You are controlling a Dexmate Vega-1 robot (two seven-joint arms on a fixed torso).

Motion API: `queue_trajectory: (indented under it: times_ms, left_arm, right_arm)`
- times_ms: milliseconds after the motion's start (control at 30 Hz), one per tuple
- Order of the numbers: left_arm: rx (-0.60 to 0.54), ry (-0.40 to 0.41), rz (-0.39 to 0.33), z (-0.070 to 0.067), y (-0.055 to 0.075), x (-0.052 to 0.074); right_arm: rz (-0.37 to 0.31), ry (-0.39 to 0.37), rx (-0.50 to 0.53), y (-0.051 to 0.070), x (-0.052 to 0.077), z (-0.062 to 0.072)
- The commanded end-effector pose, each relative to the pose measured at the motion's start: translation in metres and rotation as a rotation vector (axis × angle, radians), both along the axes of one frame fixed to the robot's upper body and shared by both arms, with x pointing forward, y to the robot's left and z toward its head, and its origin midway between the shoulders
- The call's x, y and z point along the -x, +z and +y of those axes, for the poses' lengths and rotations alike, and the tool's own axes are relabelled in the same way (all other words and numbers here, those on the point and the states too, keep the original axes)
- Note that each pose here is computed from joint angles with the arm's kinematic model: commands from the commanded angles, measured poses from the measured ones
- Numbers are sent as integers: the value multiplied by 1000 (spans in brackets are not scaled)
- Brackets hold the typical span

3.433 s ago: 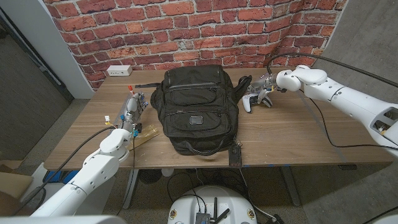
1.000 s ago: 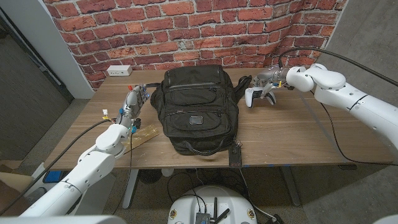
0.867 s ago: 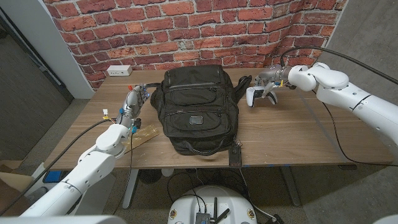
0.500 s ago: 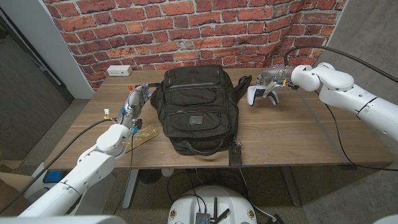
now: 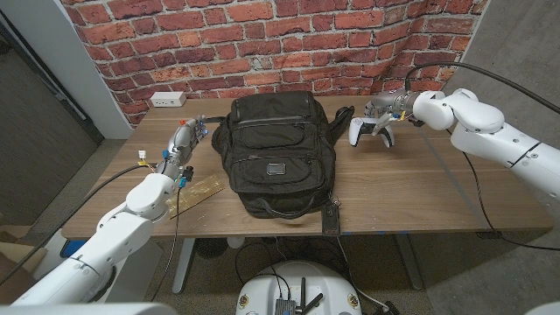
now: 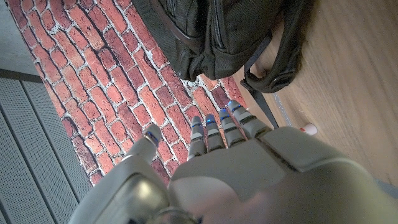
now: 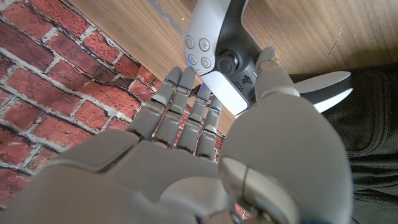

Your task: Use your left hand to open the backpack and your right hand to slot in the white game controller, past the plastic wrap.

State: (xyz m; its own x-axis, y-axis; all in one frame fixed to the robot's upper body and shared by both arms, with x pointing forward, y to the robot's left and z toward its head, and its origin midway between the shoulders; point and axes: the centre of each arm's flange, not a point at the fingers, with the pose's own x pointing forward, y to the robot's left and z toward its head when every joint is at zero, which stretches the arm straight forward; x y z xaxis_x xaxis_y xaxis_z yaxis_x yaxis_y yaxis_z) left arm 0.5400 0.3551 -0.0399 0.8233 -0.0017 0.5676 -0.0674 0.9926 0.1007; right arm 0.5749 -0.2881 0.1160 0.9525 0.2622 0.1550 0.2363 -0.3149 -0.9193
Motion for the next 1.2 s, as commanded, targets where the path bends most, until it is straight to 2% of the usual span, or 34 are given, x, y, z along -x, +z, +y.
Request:
queue_trajectory:
  times_ms: [33, 433, 667, 933, 1200]
  left_arm:
    - [-38, 40, -52, 3, -7, 23]
    - [-98, 93, -129, 8, -11, 56]
    - [-148, 103, -140, 14, -12, 74]
    - [-217, 106, -150, 21, -8, 85]
    - [-329, 109, -157, 20, 1, 92]
  right_arm:
    - [-6, -15, -38, -3, 18, -2]
    - [-17, -28, -77, -7, 29, -5]
    - [-28, -29, -92, -8, 31, -3]
    - [-42, -33, -116, -7, 32, 1]
    - [-43, -49, -140, -11, 35, 1]
